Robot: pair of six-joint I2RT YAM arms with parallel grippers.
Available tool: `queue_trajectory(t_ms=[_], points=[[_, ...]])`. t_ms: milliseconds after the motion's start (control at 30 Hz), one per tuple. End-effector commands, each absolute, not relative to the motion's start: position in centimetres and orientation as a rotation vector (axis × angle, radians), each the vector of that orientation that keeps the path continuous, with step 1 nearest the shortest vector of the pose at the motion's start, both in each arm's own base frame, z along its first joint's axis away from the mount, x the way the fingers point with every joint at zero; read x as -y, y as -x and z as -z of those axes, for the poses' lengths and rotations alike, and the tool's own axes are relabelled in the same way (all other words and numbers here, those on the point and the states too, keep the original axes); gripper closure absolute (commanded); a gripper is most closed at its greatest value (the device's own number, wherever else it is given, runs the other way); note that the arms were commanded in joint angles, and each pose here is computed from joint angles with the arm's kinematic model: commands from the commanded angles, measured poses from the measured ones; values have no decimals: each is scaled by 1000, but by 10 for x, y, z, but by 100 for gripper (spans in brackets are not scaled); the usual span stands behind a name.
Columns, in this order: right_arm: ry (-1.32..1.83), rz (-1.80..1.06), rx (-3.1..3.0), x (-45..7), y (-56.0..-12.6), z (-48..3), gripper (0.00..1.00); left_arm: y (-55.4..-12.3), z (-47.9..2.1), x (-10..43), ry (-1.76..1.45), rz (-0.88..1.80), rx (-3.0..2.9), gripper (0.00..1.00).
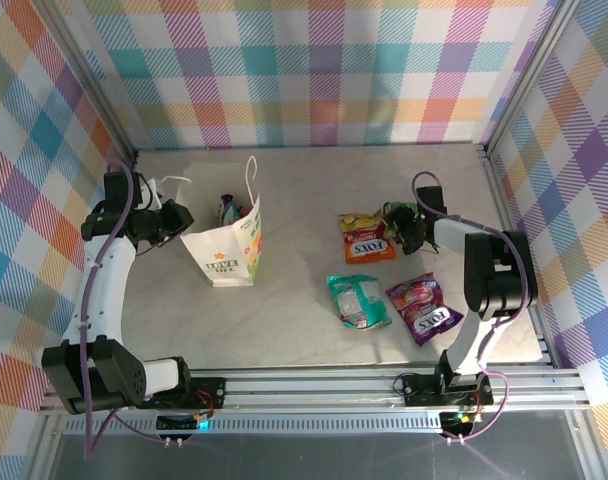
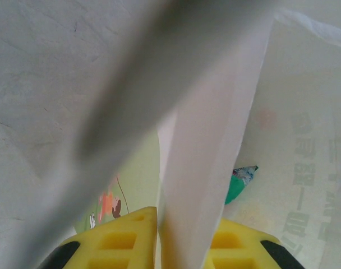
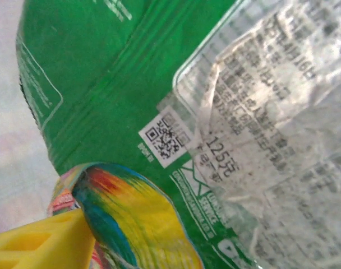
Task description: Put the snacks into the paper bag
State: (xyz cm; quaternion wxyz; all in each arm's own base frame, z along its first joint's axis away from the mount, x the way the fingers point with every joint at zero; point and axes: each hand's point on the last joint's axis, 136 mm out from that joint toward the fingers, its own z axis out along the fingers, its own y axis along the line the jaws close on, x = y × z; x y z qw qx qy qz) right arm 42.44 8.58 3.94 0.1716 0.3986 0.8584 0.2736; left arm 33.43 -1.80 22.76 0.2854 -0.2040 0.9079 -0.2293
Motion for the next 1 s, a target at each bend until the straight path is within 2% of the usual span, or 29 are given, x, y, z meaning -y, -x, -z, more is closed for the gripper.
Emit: queue_trajectory(t_ms=[0,333,967], points=[[-1138,-800,-2430,-87,-435,-40,36,-336,-227,16,527,583,-2435,82],[-1170,-751,-2504,-85,-417,-25,62,-337,-227,17,521,587,-2438,82],[-1019,-579,-2601,-69,-379,-53,92,-335,-237,20,501,605,-2412,82]])
